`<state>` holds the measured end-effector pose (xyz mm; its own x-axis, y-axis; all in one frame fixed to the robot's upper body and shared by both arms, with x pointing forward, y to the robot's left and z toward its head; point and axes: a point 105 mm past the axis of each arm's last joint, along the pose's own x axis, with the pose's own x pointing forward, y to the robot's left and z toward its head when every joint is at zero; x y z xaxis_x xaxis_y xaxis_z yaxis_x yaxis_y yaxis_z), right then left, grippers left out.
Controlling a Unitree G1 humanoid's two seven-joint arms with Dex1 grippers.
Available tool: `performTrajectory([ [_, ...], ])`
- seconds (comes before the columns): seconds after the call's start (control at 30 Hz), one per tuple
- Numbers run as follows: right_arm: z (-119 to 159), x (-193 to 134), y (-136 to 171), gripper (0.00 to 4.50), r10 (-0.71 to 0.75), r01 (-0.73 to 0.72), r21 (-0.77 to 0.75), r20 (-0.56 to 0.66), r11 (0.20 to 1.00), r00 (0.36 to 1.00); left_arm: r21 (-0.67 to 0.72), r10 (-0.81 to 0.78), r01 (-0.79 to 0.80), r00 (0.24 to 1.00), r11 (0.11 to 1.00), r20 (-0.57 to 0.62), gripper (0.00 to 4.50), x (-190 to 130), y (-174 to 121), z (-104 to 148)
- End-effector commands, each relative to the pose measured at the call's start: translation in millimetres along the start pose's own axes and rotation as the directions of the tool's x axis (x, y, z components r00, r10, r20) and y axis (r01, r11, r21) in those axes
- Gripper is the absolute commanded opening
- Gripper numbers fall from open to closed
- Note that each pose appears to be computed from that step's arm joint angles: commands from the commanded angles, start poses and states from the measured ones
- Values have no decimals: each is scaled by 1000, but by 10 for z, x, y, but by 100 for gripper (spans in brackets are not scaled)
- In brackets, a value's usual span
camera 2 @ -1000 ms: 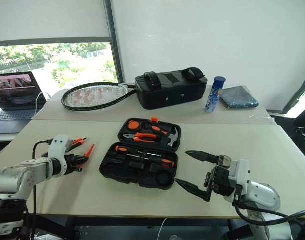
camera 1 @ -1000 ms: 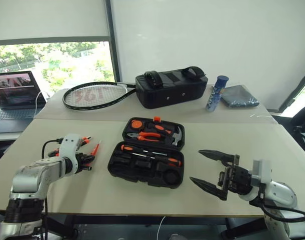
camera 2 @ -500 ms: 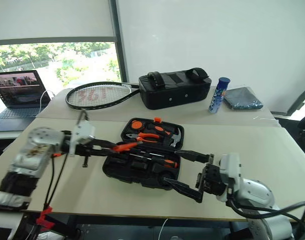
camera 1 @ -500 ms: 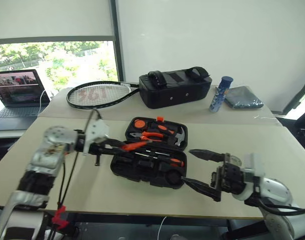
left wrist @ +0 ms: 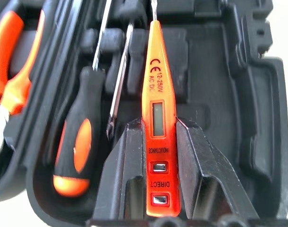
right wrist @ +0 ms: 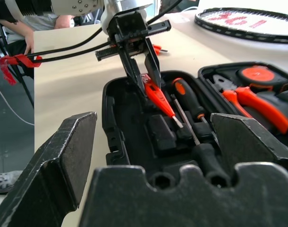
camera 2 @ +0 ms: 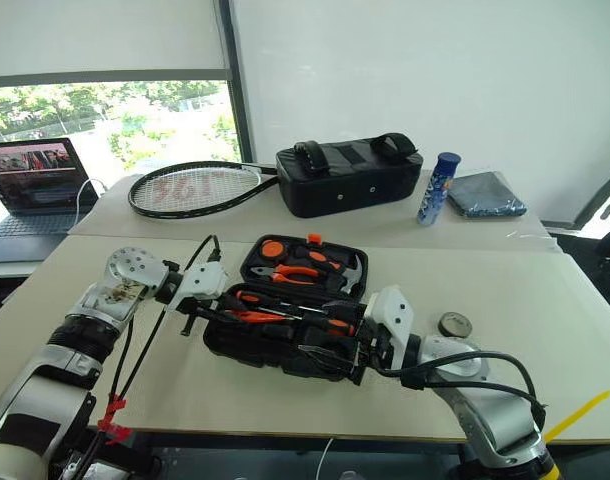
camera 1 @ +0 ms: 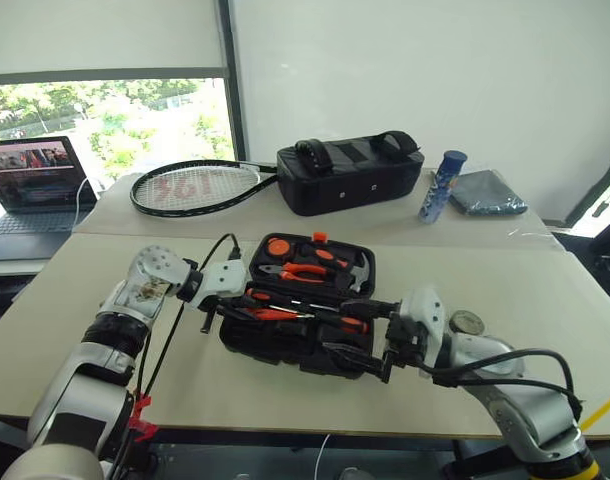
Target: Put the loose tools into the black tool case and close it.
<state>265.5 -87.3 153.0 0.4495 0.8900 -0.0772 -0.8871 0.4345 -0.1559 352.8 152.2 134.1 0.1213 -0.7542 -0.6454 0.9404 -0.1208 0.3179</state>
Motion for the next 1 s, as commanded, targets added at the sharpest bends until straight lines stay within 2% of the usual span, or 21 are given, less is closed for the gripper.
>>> performTrajectory([
  [0.03,5,-61,2,450,-11,12,-26,7,1000,1000,51,14,-12,999,999,-52,44,-39,92,20],
  [0.23,-75,-127,8,450,-26,26,-16,-11,1000,1000,72,22,-16,996,997,-82,44,48,149,6],
  [0.57,-128,-240,-41,450,-51,50,-16,-39,999,998,94,-63,77,988,993,-144,44,83,107,-11],
  [1.0,-115,-234,-78,450,-56,55,-27,-47,998,997,38,-96,112,953,993,-287,44,41,33,-247],
])
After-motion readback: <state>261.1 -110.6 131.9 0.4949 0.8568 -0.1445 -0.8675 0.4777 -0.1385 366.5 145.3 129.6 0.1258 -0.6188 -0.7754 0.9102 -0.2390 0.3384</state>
